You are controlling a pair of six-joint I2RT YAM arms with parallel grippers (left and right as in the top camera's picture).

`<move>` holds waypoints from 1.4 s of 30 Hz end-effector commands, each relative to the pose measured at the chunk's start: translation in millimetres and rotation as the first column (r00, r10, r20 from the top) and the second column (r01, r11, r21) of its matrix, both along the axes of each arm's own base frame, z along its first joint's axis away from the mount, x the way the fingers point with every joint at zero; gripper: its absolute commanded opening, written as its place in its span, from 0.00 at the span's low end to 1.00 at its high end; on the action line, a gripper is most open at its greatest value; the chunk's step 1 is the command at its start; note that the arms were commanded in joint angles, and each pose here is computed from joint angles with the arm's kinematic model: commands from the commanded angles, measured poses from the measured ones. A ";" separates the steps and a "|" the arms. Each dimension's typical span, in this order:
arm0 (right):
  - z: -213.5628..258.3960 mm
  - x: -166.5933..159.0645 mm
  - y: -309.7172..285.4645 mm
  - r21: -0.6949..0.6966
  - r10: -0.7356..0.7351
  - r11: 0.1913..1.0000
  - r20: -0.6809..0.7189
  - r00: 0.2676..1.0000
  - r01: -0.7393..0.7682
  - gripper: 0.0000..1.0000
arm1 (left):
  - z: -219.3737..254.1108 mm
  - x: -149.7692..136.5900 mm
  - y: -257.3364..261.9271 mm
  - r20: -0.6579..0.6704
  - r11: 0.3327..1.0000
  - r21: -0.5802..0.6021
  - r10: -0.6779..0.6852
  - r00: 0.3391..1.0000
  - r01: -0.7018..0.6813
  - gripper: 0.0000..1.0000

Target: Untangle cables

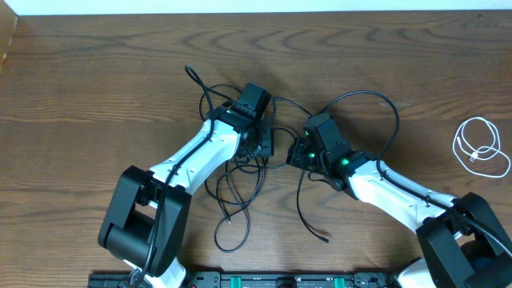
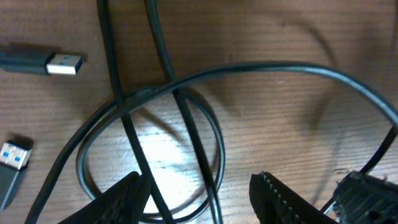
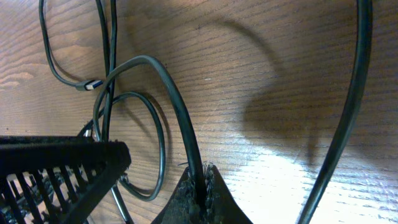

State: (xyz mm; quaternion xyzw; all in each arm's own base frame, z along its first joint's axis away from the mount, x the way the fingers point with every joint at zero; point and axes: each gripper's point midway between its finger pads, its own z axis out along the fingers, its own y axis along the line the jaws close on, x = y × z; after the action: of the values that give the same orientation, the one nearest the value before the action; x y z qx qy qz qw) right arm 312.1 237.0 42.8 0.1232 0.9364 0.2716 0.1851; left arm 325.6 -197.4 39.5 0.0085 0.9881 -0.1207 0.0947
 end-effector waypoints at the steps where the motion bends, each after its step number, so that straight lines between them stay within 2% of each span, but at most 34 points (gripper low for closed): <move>1: -3.9 -2.8 -1.7 -0.023 0.009 1.000 0.002 1.000 -0.009 0.01 | -8.1 -1.3 -1.1 0.000 1.000 0.012 0.004 1.000 -0.004 0.57; 7: -3.9 -2.8 -1.7 -0.023 0.009 1.000 0.002 1.000 -0.009 0.01 | -20.3 -6.0 -5.5 0.017 1.000 0.003 -0.013 1.000 0.012 0.56; 8: -3.9 -2.8 -1.7 -0.023 0.009 1.000 0.002 1.000 -0.009 0.01 | -21.3 -6.0 -4.8 0.019 1.000 0.004 -0.011 1.000 0.011 0.52; 9: -4.0 -2.9 -1.7 -0.024 0.012 1.000 0.004 1.000 -0.012 0.01 | -22.0 -5.9 -3.6 0.021 1.000 0.011 -0.010 1.000 0.010 0.46; 10: -3.9 -2.7 -1.8 -0.029 0.020 0.999 0.009 1.000 -0.019 0.01 | -22.7 -3.9 0.9 0.033 0.999 0.036 -0.002 0.999 0.001 0.36; 11: -4.1 -2.7 -2.1 -0.031 0.020 0.999 0.010 1.000 -0.019 0.01 | -22.9 -3.1 2.6 0.037 0.999 0.045 0.001 0.999 -0.002 0.25; 12: -4.1 -2.2 -2.6 -0.033 0.017 0.999 0.011 1.000 -0.017 0.01 | -22.8 -2.9 2.5 0.037 0.999 0.044 0.001 0.999 -0.003 0.10; 13: -4.3 -2.2 -2.8 -0.035 0.017 0.999 0.012 1.000 -0.016 0.01 | -22.5 -2.6 2.9 0.037 0.999 0.044 0.002 0.999 -0.004 0.08; 20: -7.3 2.2 -13.3 -0.104 0.012 0.995 0.045 0.999 -0.008 0.01 | 22.7 17.2 25.3 0.113 0.997 -0.004 0.082 0.990 -0.082 0.07; 26: -12.4 13.7 -45.9 -0.284 -0.016 0.958 0.117 0.993 0.049 0.01 | 51.5 28.4 57.0 0.172 0.988 -0.024 0.156 0.973 -0.155 0.07; 32: 1.3 18.1 -56.0 -0.283 0.045 0.959 0.083 0.996 -0.019 0.01 | 39.7 35.0 93.9 0.182 0.973 0.070 0.206 0.962 -0.222 0.07; 39: 27.3 26.2 -99.2 -0.418 0.078 0.906 -0.004 0.997 -0.072 0.01 | 37.5 41.1 122.8 0.212 0.956 0.158 0.211 0.954 -0.247 0.08; 42: 35.4 29.0 -119.1 -0.495 0.074 0.866 -0.017 0.997 -0.073 0.05 | 36.5 39.8 127.0 0.204 0.954 0.165 0.215 0.955 -0.250 0.08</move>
State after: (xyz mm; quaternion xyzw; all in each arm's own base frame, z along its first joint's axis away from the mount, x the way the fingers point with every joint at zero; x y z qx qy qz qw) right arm 327.2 139.9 58.3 0.0610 0.9808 0.0765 0.1686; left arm 362.2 -88.2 78.1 -0.0880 0.9759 -0.0488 0.1938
